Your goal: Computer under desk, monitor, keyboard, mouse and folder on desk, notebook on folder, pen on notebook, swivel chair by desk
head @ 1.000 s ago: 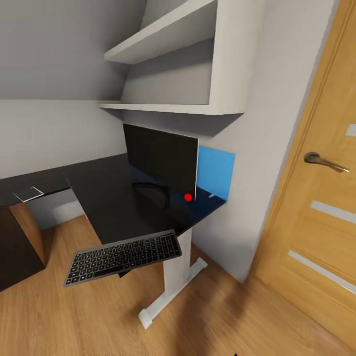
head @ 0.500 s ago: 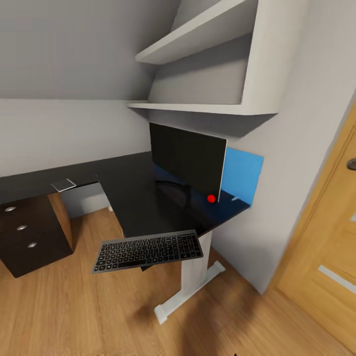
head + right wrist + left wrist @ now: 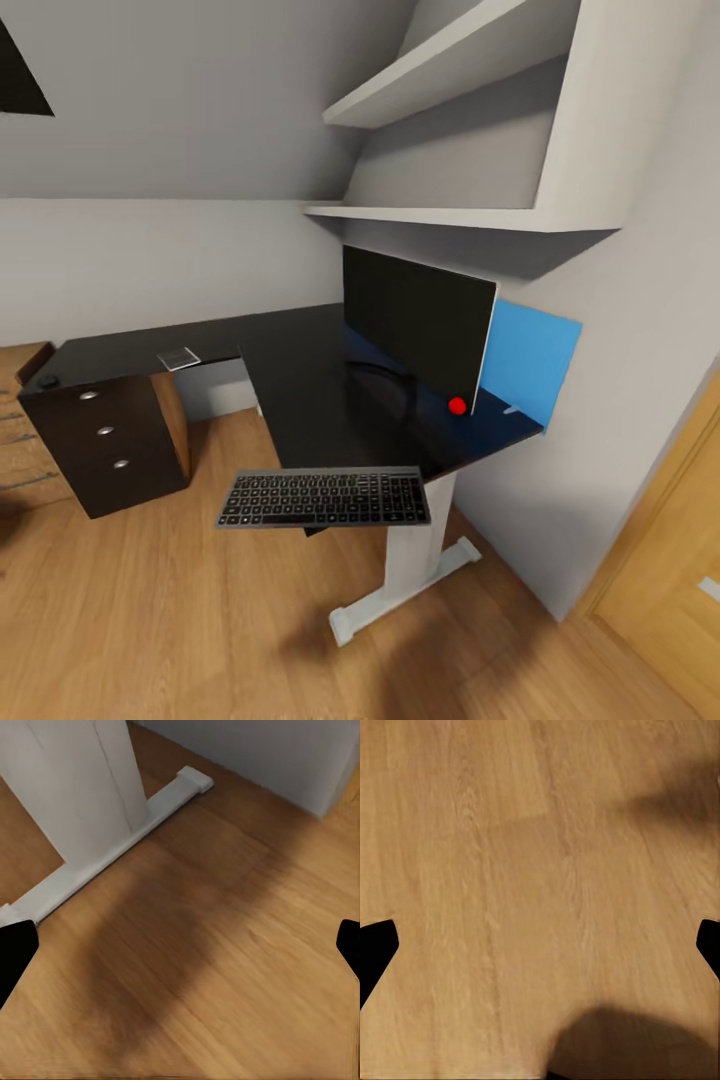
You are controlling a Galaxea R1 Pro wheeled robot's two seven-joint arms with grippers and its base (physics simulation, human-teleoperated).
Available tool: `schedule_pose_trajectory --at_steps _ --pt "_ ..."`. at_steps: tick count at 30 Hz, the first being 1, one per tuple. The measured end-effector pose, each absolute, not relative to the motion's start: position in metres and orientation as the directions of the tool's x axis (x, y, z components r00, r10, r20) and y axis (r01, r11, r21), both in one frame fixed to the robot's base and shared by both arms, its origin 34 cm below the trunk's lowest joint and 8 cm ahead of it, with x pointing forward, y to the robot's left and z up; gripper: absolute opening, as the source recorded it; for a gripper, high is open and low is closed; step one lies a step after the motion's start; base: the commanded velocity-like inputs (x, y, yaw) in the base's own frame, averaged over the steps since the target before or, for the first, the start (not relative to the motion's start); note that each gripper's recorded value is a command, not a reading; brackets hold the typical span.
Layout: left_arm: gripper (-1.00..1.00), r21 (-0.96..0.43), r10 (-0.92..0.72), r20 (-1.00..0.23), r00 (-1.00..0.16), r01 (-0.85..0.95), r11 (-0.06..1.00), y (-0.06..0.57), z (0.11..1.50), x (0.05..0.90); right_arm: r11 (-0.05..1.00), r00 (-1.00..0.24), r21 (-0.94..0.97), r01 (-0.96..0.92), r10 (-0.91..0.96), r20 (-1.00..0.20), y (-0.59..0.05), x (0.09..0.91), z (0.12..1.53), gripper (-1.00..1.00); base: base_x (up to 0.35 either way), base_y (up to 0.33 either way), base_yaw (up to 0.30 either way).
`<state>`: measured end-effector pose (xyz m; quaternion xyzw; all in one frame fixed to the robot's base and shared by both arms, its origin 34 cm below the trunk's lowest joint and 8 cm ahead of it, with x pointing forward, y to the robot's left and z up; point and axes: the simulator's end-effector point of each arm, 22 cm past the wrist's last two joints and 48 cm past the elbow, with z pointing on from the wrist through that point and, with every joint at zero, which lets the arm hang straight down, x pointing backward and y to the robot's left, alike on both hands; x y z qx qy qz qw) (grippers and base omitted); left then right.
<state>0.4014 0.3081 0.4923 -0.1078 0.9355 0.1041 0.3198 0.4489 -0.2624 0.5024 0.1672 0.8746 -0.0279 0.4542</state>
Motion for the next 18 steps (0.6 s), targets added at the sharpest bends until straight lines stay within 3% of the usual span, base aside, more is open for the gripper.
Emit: schedule_pose_trajectory --at_steps 13,18 --pt "1.00 0.127 -0.135 -0.617 -0.775 -0.268 0.955 0.3081 0.4910 0.3999 0.945 -0.540 0.098 0.311 0.261 -0.800 -0.2619 0.4467 0.5003 1.00 -0.110 -0.174 0.286" --pt "1.00 0.127 -0.135 -0.616 -0.776 -0.268 0.955 0.3081 0.4908 0.3996 0.944 -0.540 0.093 0.317 0.260 -0.801 -0.2661 0.4462 0.5000 1.00 -0.013 -0.099 0.115"
